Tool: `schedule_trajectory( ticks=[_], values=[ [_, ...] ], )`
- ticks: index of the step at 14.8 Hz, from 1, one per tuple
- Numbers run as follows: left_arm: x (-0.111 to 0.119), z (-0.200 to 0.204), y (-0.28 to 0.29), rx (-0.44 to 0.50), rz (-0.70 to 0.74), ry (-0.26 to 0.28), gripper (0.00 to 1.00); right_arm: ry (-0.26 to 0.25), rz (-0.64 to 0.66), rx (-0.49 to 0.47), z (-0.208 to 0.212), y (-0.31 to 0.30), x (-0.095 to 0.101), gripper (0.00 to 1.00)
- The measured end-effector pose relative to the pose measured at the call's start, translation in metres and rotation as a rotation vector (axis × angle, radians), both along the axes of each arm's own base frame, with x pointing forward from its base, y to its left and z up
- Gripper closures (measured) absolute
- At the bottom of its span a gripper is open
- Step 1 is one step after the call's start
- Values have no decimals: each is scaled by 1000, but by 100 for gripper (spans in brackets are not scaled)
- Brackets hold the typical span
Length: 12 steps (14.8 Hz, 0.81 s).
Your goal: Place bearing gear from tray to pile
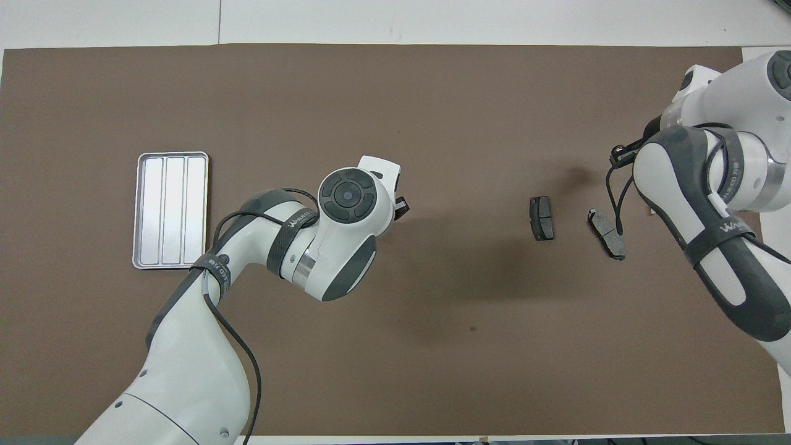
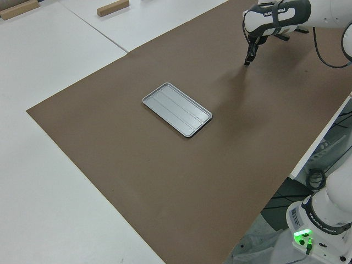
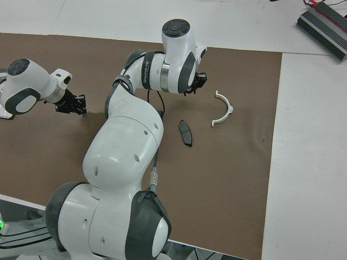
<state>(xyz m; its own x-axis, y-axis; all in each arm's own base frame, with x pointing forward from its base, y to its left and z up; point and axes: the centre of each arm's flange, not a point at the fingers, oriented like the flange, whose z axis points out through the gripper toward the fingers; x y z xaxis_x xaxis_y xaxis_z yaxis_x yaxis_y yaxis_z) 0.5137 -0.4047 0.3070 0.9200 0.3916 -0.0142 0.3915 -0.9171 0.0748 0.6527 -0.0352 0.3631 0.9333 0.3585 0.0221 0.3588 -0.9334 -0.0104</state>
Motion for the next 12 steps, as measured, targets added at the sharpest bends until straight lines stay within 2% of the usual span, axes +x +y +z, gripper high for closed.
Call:
schedule_trajectory(
  ticks=[12],
  values=[
    [-11, -8, -5, 11, -13, 14, 76, -9, 56, -9, -65, -37, -13, 66]
  ],
)
